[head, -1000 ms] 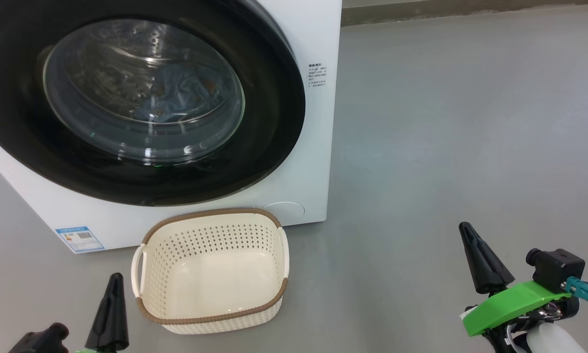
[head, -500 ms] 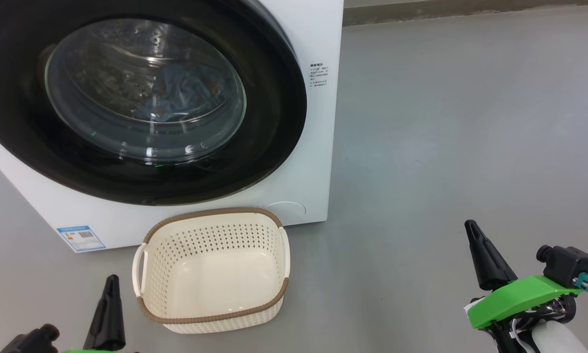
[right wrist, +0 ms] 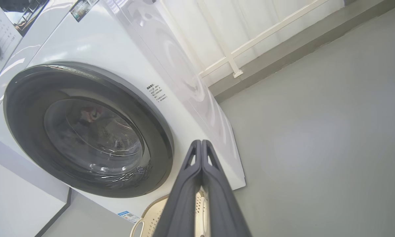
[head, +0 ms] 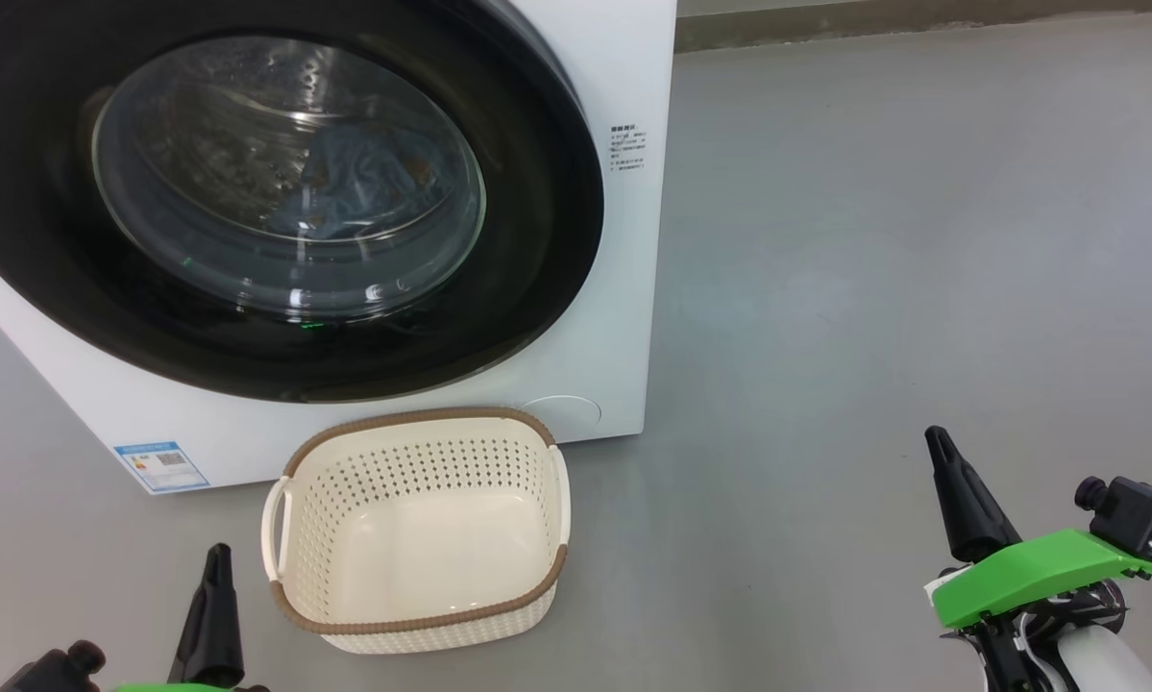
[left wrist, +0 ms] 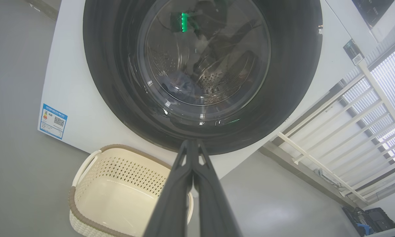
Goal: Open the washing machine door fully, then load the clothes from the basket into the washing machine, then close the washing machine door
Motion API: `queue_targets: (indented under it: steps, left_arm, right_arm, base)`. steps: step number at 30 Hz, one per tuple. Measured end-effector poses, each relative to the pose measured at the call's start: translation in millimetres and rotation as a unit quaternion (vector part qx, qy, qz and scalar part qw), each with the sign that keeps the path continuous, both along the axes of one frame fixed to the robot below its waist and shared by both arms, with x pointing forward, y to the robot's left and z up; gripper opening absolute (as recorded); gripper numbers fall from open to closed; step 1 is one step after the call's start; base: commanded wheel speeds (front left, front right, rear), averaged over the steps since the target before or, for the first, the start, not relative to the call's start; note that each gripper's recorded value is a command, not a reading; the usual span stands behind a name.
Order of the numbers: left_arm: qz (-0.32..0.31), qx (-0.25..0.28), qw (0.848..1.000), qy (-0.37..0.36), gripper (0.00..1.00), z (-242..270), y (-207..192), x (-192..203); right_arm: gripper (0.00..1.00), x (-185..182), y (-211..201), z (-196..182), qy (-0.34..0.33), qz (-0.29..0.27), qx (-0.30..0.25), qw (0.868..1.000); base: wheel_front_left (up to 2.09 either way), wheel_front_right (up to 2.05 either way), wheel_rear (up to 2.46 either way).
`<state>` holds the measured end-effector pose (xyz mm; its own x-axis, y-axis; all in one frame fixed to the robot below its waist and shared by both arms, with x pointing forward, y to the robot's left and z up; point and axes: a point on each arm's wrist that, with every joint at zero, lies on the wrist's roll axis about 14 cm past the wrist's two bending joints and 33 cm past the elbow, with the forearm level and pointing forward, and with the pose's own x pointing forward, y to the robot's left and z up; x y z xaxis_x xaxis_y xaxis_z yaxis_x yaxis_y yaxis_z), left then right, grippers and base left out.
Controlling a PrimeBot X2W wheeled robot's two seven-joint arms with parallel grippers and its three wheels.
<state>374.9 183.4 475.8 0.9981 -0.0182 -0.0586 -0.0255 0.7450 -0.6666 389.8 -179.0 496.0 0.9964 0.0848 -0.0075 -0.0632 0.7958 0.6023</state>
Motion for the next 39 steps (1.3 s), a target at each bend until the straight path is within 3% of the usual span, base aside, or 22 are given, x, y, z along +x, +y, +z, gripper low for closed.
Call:
queue_targets:
  steps: [23,39]
  left_arm:
    - [0.018,-0.102,0.995,0.018,0.0,-4,6,-1]
    - [0.023,-0.177,0.984,0.027,0.0,-5,5,-1]
  right_arm:
    - [0.0,0,-8,-3,0.023,-0.023,0.113,0.993]
    - [0.0,1,-15,-2,0.029,-0.039,0.195,0.98]
  base:
    - [0.0,0.0,0.0]
    - [0.0,0.0,0.0]
